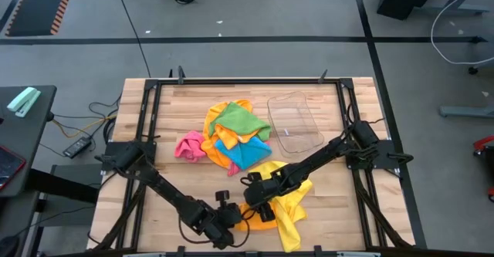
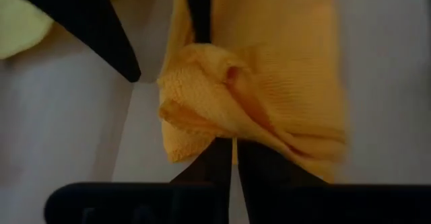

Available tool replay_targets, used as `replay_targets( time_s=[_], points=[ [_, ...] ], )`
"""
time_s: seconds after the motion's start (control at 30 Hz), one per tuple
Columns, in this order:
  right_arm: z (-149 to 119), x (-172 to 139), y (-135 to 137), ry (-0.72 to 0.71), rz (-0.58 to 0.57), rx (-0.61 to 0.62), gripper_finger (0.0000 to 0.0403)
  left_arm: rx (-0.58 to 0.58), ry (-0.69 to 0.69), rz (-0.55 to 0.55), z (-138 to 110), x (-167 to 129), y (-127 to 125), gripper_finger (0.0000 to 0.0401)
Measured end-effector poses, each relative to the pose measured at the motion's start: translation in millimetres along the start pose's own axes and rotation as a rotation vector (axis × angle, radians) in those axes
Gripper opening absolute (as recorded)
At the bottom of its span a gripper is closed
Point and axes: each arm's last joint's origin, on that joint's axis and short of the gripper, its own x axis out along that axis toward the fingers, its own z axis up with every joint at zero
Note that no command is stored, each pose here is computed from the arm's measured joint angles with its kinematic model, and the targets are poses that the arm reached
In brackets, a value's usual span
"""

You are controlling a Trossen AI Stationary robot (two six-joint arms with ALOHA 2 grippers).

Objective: Fold microfiber towels
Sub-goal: Fold the bottom orange towel

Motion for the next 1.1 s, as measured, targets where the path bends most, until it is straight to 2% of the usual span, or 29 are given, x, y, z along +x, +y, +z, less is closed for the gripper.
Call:
replay_targets(
  time_s=[0.13, 0.27, 0.33, 0.5, 0.7, 0.9, 1.1],
  points=[
    [0.1, 0.0, -0.9, -0.003, -0.021, -0.010, 0.0216, -0.012, 0.014, -0.051, 12.5, -27.8, 6.6, 0.0016],
    [0.3, 0.0, -1.1, -0.006, -0.034, -0.011, 0.0216, -0.071, -0.082, -0.132, 31.1, -51.1, 7.6, 0.0011],
    [0.4, 0.1, -1.4, -0.009, -0.038, -0.007, 0.0216, -0.088, -0.126, -0.162, 38.0, -52.9, 6.9, 0.0013],
    [0.8, 0.2, -1.3, -0.013, -0.037, 0.006, 0.0216, -0.093, -0.124, -0.126, 36.4, -28.3, 8.8, 0.0023],
    [0.6, 0.2, -1.1, -0.011, -0.037, 0.008, 0.0216, -0.097, -0.061, -0.083, 26.8, 13.2, 15.5, 0.0011],
    [0.2, 0.6, 1.3, -0.011, -0.032, 0.008, 0.0216, -0.122, 0.009, -0.054, 20.6, 18.8, 20.8, 0.0013],
    [-1.1, 0.7, 7.4, -0.005, -0.016, -0.019, 0.0216, -0.093, 0.065, -0.009, 13.6, 16.0, 23.2, 0.0012]
  ],
)
